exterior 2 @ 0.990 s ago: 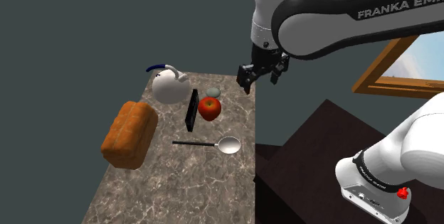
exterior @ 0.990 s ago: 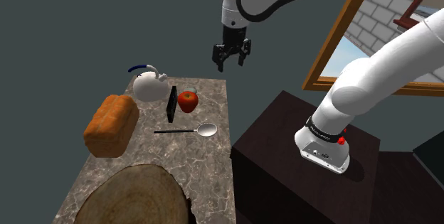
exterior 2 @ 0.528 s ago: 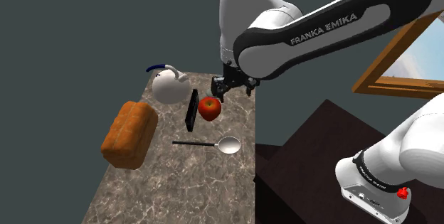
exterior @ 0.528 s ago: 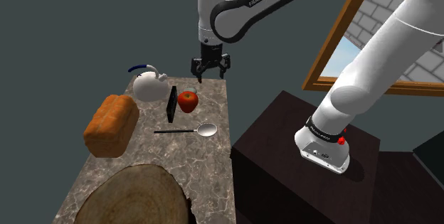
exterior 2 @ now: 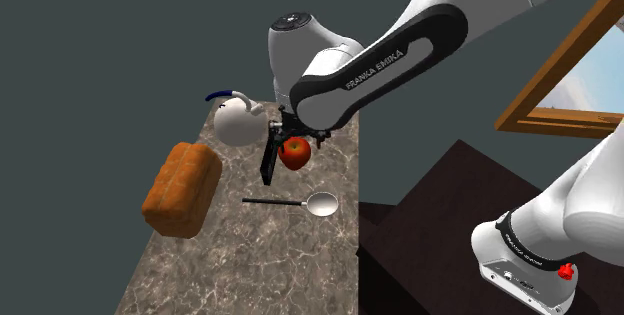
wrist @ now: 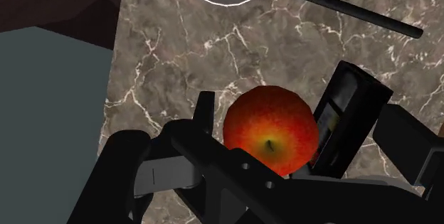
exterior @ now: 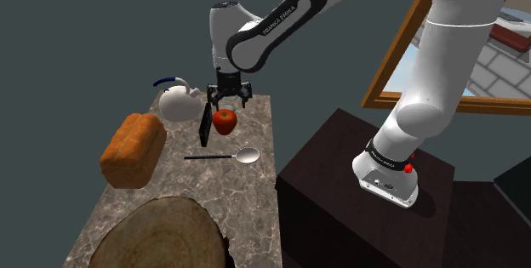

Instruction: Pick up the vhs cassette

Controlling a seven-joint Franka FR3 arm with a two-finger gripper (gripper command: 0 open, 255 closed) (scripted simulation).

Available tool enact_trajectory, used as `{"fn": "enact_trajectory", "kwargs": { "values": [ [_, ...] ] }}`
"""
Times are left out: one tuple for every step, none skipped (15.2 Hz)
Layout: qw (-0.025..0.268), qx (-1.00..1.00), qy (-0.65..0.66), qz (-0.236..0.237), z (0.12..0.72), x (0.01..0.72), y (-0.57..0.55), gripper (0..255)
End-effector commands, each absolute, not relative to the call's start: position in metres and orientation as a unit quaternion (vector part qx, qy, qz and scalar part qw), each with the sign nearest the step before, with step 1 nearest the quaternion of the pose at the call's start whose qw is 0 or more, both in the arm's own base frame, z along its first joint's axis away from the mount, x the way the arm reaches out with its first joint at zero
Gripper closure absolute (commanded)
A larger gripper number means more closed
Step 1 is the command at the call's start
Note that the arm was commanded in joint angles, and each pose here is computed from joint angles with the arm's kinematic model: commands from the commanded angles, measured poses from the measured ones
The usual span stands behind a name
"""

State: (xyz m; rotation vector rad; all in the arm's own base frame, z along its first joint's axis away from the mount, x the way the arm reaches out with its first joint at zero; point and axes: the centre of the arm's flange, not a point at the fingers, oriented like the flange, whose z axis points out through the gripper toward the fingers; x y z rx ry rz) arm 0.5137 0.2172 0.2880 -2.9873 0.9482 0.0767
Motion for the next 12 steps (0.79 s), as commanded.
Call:
{"fn": "enact_trajectory", "kwargs": {
  "values": [
    [0.004, -0.946, 0.322, 0.024, 0.273, 0.531, 0.229, 0],
    [0.004, -0.943, 0.331, 0.024, 0.264, 0.54, 0.233, 0],
    [0.004, -0.94, 0.34, 0.024, 0.255, 0.549, 0.237, 0],
    [0.004, -0.937, 0.35, 0.024, 0.246, 0.558, 0.241, 0],
    [0.004, -0.933, 0.359, 0.024, 0.237, 0.567, 0.244, 0],
    [0.004, -0.93, 0.368, 0.024, 0.229, 0.576, 0.248, 0],
    [0.004, -0.926, 0.377, 0.024, 0.22, 0.585, 0.251, 0],
    [0.005, -0.922, 0.386, 0.024, 0.211, 0.594, 0.254, 0],
    [0.005, -0.919, 0.394, 0.025, 0.202, 0.604, 0.257, 0],
    [0.005, -0.915, 0.403, 0.025, 0.193, 0.613, 0.26, 0],
    [0.005, -0.911, 0.412, 0.025, 0.184, 0.622, 0.262, 0],
    [0.005, -0.909, 0.417, 0.025, 0.18, 0.627, 0.263, 0]
  ]
}}
